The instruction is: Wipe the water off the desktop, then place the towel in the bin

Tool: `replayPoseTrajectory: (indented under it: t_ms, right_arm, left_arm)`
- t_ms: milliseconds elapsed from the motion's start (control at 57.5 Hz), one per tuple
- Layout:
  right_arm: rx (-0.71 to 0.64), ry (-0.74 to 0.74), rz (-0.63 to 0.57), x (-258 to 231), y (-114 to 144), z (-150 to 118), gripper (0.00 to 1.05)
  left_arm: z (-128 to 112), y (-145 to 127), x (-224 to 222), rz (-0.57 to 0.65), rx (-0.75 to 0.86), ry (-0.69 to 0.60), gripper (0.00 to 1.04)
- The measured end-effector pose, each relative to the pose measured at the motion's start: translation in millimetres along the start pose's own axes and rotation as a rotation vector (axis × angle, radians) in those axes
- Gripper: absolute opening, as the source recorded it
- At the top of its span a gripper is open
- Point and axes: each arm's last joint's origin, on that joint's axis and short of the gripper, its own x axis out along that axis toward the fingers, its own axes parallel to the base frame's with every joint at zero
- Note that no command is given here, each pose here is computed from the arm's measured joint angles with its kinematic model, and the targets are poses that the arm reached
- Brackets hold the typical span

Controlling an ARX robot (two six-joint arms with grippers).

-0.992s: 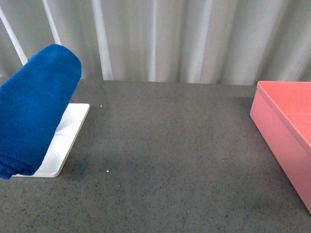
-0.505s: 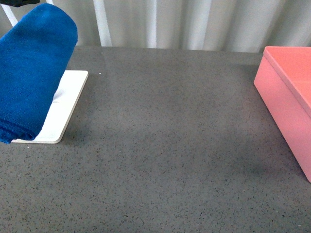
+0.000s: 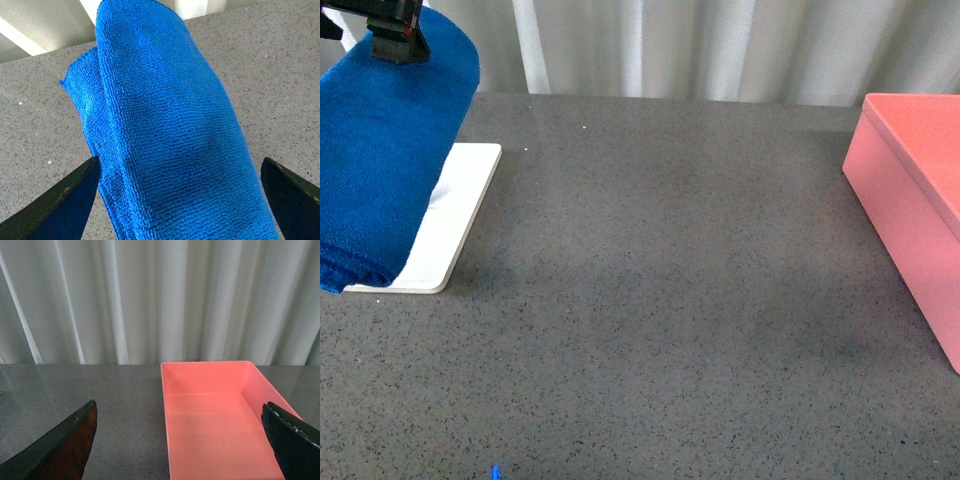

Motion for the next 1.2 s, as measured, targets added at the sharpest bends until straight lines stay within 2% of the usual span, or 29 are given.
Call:
replayPoseTrajectory:
  t_ms: [470, 592, 731, 1009, 1113, 1200]
  right_arm:
    - [0.000, 0.000, 0.000, 0, 0, 0, 0.98]
    - [0.000, 0.000, 0.000, 0, 0, 0, 0.98]
    - [0.000, 0.000, 0.000, 0, 0, 0, 0.98]
    - [0.000, 0.000, 0.000, 0, 0, 0, 0.98]
    - [0.000, 0.000, 0.000, 0, 0, 0, 0.98]
    - [0.000, 0.000, 0.000, 0, 0, 0, 0.98]
  left_arm:
    - [-11, -3, 14, 0.004, -0.043, 0.034, 0.97]
    - [-17, -5, 17, 0.022, -0.060, 0.056, 0.79]
    - [-22, -6, 19, 0.032, -0.077, 0.062, 0.54]
    - [-20, -1, 16, 0.021, -0.133, 0.034, 0.14]
    - [-19, -1, 12, 0.002, -0.144, 0.024, 0.05]
    - [-15, 0, 5, -0.009, -0.157, 0.009, 0.05]
